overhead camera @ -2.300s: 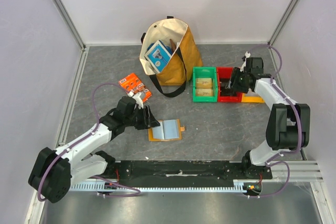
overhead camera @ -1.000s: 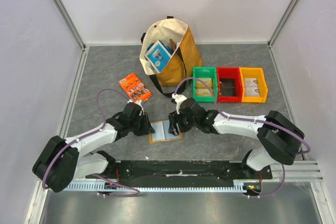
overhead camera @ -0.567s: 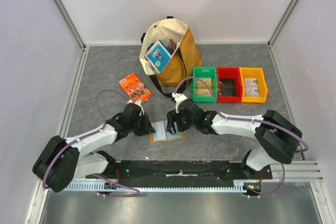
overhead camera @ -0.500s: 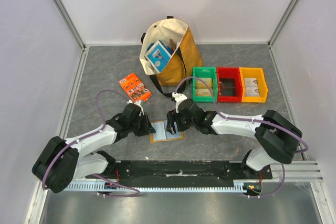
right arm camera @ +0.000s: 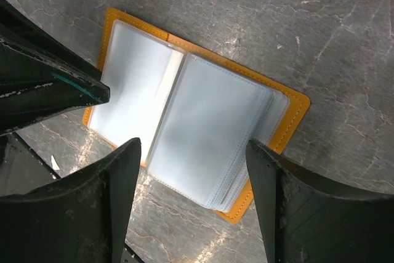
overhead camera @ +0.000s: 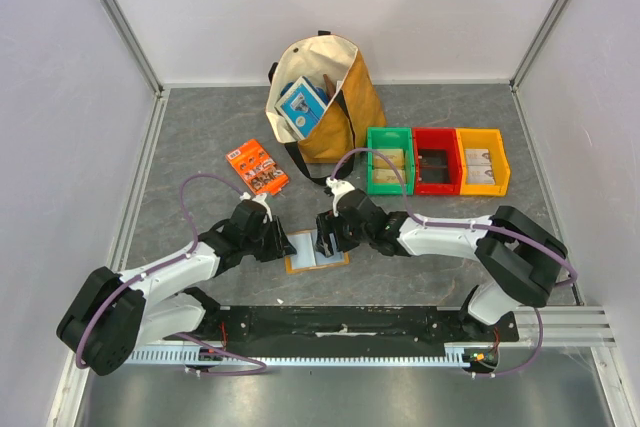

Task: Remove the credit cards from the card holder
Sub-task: Remove the credit card from the card holder.

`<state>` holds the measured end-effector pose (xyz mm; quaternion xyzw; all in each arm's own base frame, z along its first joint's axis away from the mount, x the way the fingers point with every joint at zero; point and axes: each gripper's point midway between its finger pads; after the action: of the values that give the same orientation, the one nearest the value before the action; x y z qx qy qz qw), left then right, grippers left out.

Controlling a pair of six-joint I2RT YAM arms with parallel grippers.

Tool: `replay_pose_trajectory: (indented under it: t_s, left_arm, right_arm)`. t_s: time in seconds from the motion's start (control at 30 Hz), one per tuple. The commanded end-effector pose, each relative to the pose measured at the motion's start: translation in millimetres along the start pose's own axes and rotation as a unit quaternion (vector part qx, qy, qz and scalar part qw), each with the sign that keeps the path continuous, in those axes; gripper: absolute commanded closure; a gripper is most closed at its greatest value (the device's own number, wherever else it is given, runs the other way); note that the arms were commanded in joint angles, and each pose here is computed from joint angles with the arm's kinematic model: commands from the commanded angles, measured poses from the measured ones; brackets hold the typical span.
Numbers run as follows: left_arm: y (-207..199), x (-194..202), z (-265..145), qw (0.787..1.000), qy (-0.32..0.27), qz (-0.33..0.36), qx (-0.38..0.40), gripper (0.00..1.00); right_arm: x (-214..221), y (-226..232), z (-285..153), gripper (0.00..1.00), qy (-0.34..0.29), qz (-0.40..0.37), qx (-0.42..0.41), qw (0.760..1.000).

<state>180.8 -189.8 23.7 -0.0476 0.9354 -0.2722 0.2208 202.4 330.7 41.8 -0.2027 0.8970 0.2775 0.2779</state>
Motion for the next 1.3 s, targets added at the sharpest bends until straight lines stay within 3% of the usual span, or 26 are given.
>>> replay_pose_trajectory:
  t_s: [0.0, 0.3, 0.5, 0.7, 1.27]
  left_arm:
    - [-2.0, -0.8, 0.6, 1.0, -0.008, -0.008, 0.006, 0.66]
    - [-1.8, 3.0, 1.9, 1.0, 0.0, -0.014, 0.005, 0.71]
    - [-3.3, 6.0, 2.9, 1.0, 0.004, -0.017, 0.005, 0.85]
    - [-3.1, 10.3, 3.9, 1.0, 0.009, -0.022, 0.002, 0.88]
    - [-6.6, 15.2, 7.1, 1.0, 0.015, -0.027, 0.003, 0.89]
  right_arm:
    - [-20.3, 18.7, 2.5, 0.25, -0.024, 0.0, -0.025, 0.999]
    - [-30.7, 15.1, -5.2, 0.26, -0.048, -0.005, -0.003, 0.999]
    - [-31.9, 15.6, -4.3, 0.27, -0.054, -0.007, 0.004, 0.999]
    - [-37.8, 8.5, -10.1, 0.27, -0.075, -0.007, 0.029, 0.997]
    - [-4.7, 17.5, 7.8, 0.27, -0.012, -0.011, -0.003, 1.0]
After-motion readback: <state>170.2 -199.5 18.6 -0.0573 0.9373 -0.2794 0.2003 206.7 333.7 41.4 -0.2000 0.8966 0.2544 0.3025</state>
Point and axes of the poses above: each gripper's point midway between its finger pads, its own z axis out along the fingers, its own y axis along the line the jaws close on, x = y × z, and after that the axes turned 1 degree about z, right-handed
